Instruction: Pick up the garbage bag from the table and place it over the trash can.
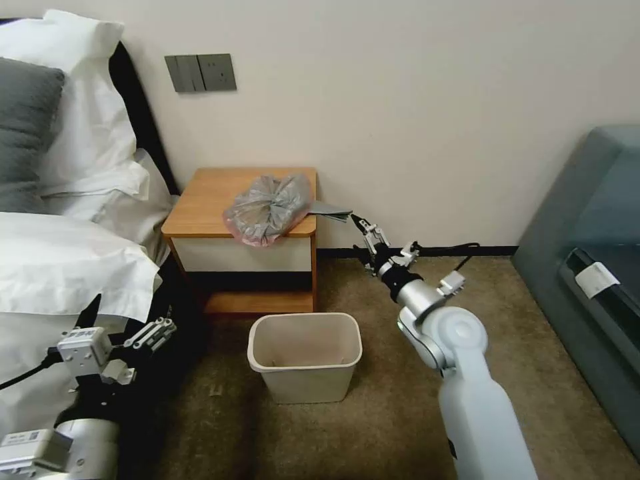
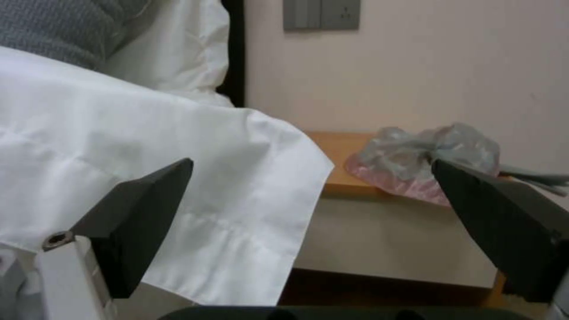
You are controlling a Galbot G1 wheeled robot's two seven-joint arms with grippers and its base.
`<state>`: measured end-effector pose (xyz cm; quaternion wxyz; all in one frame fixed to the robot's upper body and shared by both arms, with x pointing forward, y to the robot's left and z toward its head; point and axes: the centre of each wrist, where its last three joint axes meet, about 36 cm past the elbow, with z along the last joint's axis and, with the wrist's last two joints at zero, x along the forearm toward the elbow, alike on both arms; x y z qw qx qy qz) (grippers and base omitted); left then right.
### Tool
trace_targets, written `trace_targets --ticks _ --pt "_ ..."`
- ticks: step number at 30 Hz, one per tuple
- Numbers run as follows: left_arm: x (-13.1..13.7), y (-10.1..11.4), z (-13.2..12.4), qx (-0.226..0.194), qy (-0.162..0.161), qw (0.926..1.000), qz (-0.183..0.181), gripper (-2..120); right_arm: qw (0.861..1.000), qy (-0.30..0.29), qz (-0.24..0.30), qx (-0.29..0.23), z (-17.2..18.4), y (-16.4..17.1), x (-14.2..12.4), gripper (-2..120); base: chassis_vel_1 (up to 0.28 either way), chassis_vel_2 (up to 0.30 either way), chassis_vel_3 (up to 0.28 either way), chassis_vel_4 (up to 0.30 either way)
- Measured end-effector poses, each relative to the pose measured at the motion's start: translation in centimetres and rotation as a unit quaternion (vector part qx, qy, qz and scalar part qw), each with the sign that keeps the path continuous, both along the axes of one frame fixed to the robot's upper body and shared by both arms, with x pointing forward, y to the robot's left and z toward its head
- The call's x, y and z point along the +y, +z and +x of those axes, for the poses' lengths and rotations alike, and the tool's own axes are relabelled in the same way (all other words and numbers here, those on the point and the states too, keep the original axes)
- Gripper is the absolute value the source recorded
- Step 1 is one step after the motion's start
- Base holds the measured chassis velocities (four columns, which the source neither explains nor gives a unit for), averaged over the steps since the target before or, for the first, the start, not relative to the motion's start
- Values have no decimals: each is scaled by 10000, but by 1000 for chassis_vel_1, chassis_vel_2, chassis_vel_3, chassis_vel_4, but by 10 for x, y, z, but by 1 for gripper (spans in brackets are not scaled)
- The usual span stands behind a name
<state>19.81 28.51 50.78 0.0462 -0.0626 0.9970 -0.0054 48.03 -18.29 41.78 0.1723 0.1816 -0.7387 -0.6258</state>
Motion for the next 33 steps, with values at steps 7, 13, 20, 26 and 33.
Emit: trace_targets --ticks 7,13,20,26,33 --pt "1 1 0 -63 -27 9998 -170 100 9999 17 -100 4 33 -29 8 100 0 0 0 0" --pt "0 0 0 -99 -33 9997 -230 100 9999 24 -129 -57 54 -34 12 100 0 0 0 0" --pt "1 -1 1 -145 -52 9996 -232 100 9997 -45 -201 -164 86 -31 13 100 0 0 0 0" --pt "1 -3 1 -159 -39 9996 -224 100 9993 -62 -300 -202 102 -31 16 100 0 0 0 0" --pt "1 -3 0 -177 -10 9996 -216 100 9990 -109 -373 -230 119 -31 22 100 0 0 0 0"
